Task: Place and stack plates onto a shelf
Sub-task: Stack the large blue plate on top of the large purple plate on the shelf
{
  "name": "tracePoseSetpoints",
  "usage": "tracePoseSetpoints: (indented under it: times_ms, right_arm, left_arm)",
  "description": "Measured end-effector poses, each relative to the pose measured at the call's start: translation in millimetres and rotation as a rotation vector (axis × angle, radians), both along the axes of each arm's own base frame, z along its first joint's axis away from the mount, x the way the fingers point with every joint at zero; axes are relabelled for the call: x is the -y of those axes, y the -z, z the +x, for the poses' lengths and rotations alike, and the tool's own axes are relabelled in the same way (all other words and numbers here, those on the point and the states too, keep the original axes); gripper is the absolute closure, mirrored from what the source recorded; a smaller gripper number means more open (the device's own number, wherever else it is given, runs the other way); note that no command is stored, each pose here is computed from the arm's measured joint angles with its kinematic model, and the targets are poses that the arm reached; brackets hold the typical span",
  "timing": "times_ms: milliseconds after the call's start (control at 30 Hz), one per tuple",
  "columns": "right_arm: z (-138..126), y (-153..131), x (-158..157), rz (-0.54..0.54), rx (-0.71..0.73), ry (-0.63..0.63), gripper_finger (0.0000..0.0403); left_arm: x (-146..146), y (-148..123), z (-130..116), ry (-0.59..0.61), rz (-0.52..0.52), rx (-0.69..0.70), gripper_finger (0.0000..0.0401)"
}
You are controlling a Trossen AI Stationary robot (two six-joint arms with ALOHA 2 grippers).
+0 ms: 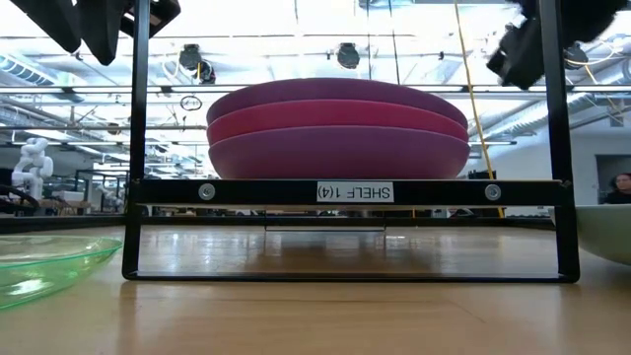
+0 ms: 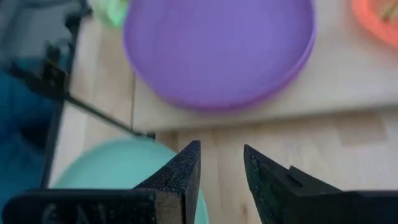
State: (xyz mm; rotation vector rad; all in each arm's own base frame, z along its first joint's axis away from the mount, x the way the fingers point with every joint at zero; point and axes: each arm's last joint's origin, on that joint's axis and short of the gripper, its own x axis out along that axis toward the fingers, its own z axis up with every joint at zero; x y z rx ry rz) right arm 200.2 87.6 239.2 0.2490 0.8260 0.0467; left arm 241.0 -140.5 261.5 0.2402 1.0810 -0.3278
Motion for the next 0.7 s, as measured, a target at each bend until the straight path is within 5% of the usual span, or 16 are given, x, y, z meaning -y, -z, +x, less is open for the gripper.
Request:
tracePoseSetpoints:
  times_ms: [700]
  right_arm:
    - [-5.8,62.3,-44.2,-0.073,-0.325,0.012,0.0247]
  left_arm:
    - [3.2,-3.2,5.2,-0.005,-0.039,0.06,0.0293]
